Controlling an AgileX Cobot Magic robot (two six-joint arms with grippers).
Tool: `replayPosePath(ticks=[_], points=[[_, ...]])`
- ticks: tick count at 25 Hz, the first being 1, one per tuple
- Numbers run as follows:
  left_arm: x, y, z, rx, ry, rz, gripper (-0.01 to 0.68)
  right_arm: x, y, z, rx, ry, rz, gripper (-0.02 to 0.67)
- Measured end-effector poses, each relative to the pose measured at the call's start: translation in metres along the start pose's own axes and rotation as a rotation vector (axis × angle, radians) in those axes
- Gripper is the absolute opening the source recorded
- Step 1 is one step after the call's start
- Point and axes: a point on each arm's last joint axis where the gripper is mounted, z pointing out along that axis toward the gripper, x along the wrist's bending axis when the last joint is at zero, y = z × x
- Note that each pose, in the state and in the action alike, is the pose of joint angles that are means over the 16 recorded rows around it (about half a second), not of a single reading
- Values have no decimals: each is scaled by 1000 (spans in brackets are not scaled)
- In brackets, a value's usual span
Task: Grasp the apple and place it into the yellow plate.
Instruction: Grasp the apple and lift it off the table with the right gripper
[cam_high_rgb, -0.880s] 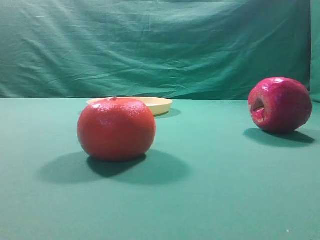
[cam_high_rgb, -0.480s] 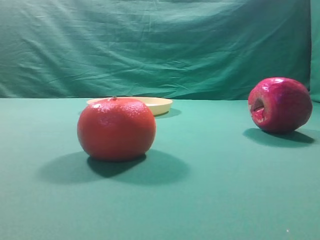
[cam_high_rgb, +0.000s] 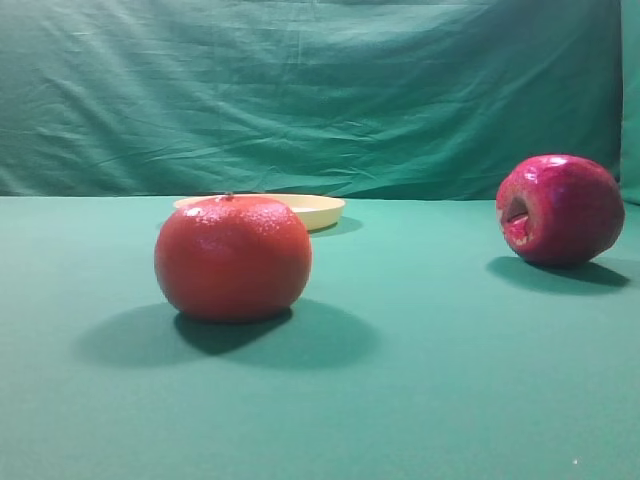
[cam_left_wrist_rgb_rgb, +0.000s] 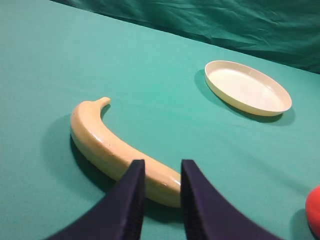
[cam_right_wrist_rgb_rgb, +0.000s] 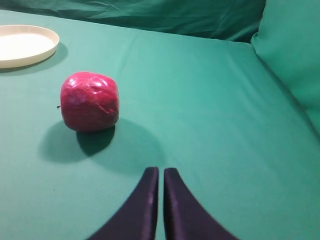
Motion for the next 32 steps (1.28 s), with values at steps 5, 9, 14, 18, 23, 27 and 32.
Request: replayPosePath(ticks=[5, 9, 14, 18, 23, 27, 32], points=[[0, 0, 0, 0, 0, 0, 157, 1, 4, 0, -48, 14, 49, 0], [0, 0, 0, 0, 0, 0, 157, 2, 11, -1, -118, 34, 122, 0], [0, 0, 0, 0, 0, 0, 157, 3, 27, -6, -201, 58, 219, 0], [0, 0, 0, 0, 0, 0, 157, 2, 47, -11, -215, 73, 262, 0], [0, 0, 0, 0, 0, 0, 157, 2, 73, -13, -94, 76, 229, 0], [0, 0, 0, 0, 0, 0, 157, 2, 97, -6, 63, 80, 165, 0], [0, 0, 0, 0, 0, 0, 157, 3, 118, 16, 276, 98, 88, 0]])
